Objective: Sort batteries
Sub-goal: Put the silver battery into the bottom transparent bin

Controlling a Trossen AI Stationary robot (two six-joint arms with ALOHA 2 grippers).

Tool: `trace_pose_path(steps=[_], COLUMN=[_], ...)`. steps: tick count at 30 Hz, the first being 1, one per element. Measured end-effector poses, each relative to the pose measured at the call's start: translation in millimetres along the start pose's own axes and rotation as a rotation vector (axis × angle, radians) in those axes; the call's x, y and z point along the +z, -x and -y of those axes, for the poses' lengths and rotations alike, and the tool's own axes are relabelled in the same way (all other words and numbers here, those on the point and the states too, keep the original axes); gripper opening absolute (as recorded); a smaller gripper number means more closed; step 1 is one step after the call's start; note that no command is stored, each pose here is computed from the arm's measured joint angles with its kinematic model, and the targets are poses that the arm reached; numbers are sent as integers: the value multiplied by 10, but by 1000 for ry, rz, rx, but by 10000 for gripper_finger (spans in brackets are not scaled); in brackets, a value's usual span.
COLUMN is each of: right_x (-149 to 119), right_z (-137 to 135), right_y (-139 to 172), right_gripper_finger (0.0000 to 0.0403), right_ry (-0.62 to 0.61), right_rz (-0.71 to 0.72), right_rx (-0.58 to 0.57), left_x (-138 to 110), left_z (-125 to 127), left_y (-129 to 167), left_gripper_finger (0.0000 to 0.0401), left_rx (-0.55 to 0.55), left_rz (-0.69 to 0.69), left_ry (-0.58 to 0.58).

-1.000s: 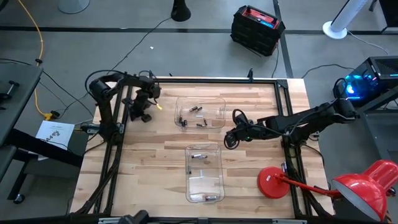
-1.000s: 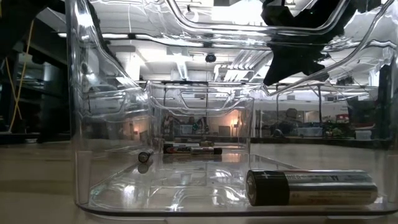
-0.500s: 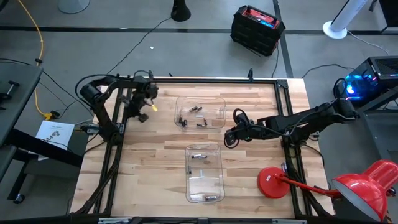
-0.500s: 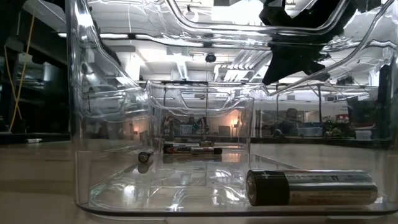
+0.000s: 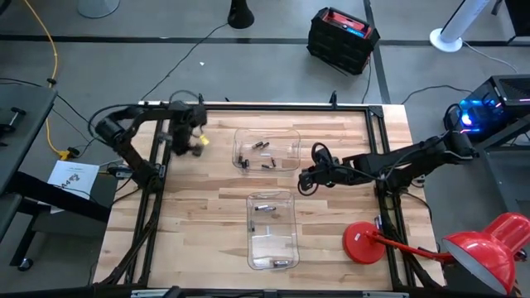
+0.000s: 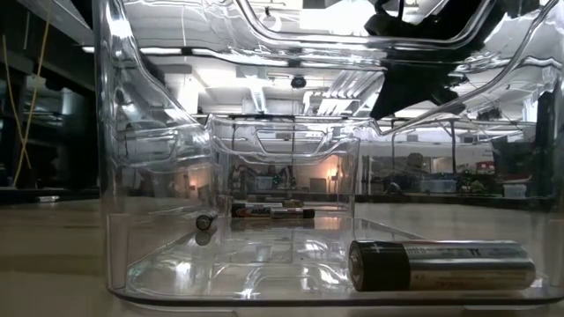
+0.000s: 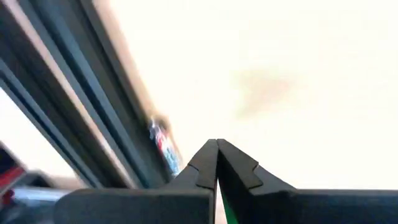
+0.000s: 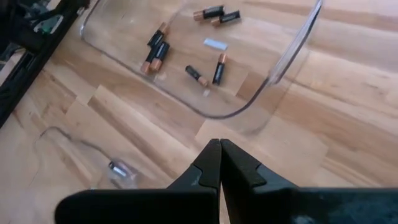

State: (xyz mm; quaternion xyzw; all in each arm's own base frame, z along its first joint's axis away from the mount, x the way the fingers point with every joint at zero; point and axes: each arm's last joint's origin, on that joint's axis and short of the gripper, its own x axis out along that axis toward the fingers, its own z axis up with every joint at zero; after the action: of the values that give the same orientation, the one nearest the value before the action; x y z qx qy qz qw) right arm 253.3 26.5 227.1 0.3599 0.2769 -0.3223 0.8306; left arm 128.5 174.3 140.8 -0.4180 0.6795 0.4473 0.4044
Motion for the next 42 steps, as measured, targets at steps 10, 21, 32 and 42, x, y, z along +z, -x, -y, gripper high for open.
trace_pose_path(steps=[10,21,32,42], right_x=[41,43,31,40], right_z=[28,34,43,57], right_y=[-22,-22,-22,-29], right_gripper_finger=[0,0,0,0], right_ry=[39,67,68,64], right_rz=[-2,9,-14,-28], right_rx=[-11,-22,-24,-28], left_x=[-131,-467,-472,-231], left_z=[-128,35,-22,-75], left_y=[71,-270,-294,-238], left_gripper_finger=[0,0,0,0], left_rx=[-3,-1,123,25], left_rz=[139,93,167,312], left_ry=[247,303,410,532])
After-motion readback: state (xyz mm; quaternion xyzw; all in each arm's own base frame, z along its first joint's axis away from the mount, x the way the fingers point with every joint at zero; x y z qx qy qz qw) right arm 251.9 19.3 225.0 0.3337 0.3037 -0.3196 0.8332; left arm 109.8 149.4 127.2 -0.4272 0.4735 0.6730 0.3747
